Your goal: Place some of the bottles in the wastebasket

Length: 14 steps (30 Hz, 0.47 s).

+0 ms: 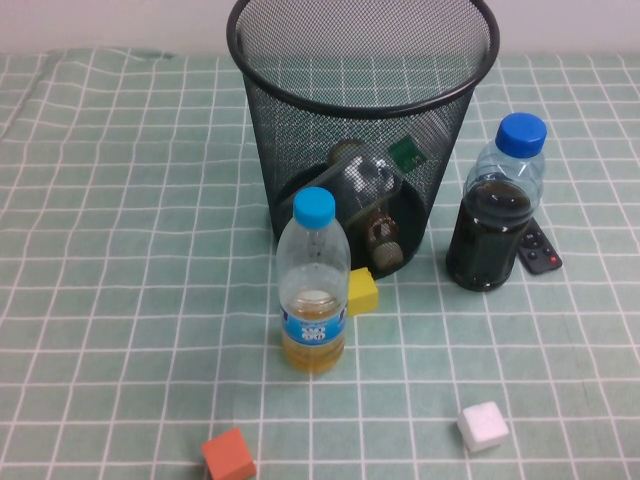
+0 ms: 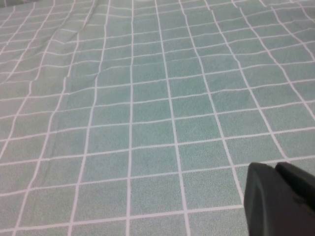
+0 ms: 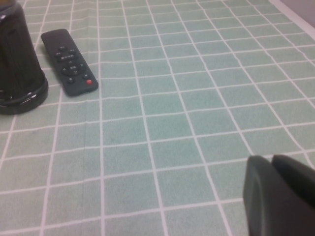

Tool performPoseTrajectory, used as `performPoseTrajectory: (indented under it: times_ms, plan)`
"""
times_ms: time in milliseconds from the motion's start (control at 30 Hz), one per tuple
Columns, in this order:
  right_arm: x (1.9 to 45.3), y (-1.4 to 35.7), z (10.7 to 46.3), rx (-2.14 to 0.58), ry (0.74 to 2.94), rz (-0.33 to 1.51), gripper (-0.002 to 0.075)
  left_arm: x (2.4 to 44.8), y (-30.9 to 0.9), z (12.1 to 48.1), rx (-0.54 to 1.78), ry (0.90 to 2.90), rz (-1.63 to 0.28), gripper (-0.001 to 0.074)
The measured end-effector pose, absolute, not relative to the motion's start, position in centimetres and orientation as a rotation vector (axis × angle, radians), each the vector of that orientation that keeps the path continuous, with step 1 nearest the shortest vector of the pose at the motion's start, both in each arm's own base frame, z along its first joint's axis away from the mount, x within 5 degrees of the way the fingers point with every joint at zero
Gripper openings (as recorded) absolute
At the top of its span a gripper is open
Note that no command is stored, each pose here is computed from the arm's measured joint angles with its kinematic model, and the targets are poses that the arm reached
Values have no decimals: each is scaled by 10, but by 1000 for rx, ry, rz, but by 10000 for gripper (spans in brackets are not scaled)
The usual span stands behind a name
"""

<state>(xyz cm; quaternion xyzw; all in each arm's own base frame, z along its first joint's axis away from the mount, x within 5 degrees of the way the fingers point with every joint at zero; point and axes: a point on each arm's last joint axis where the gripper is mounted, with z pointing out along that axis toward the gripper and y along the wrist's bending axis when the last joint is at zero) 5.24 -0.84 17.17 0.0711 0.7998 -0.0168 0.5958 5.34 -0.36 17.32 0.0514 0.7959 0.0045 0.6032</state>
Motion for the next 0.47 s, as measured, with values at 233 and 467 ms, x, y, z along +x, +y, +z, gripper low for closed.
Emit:
performPoseTrajectory:
  times_ms: [233,467]
  plan:
    - [52,-8,172,165,1857,-39,-8,53,-2,173,140,1842,45,-4]
    - [52,-8,172,165,1856,-39,-8,53,-2,173,142,1842,47,-4]
